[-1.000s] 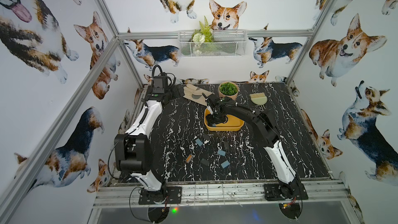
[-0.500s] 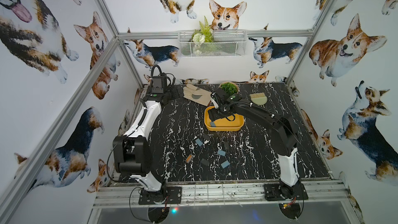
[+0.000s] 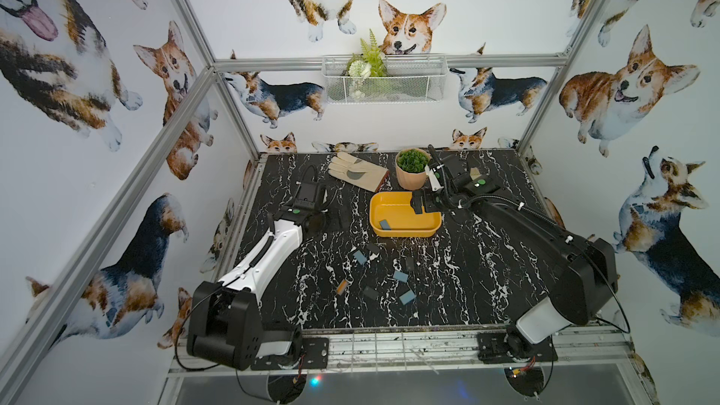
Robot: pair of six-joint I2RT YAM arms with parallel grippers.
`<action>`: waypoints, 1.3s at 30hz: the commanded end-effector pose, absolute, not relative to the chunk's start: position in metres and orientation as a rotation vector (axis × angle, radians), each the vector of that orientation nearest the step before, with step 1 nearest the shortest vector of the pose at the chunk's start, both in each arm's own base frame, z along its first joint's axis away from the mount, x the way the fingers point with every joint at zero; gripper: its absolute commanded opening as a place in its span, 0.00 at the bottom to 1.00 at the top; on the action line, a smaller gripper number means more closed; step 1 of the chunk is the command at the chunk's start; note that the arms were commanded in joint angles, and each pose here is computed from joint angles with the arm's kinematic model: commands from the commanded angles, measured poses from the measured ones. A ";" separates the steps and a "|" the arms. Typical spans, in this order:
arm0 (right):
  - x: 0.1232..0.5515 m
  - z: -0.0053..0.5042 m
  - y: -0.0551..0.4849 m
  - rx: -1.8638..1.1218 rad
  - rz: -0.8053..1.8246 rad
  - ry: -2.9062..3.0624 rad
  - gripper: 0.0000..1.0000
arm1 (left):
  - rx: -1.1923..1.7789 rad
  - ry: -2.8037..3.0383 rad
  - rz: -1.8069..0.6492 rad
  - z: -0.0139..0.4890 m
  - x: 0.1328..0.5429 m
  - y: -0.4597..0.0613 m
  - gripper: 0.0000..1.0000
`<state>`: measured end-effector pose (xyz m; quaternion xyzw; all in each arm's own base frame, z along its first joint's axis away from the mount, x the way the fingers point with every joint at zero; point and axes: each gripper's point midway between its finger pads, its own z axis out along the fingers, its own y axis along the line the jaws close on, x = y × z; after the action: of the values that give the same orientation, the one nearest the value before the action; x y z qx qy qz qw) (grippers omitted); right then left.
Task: Put the eraser in the storage box
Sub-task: Pick up the eraser from the center of the board.
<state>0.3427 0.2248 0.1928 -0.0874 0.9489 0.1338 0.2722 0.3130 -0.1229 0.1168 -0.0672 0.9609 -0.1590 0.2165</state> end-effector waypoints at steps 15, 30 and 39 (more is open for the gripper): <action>0.309 0.164 0.174 -0.017 0.551 2.659 1.00 | -0.214 2.877 -0.196 0.061 0.280 -0.159 0.92; 0.298 0.154 0.157 0.005 0.553 2.676 1.00 | -0.227 2.984 -0.085 0.036 0.260 -0.171 0.82; 0.295 0.150 0.152 0.022 0.554 2.677 1.00 | -0.226 3.027 -0.101 0.017 0.261 -0.179 0.78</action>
<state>0.2935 0.1510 0.1469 0.0100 0.9617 0.1934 0.1941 0.2615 -0.1769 0.0193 -0.0635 0.9960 -0.0296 0.0562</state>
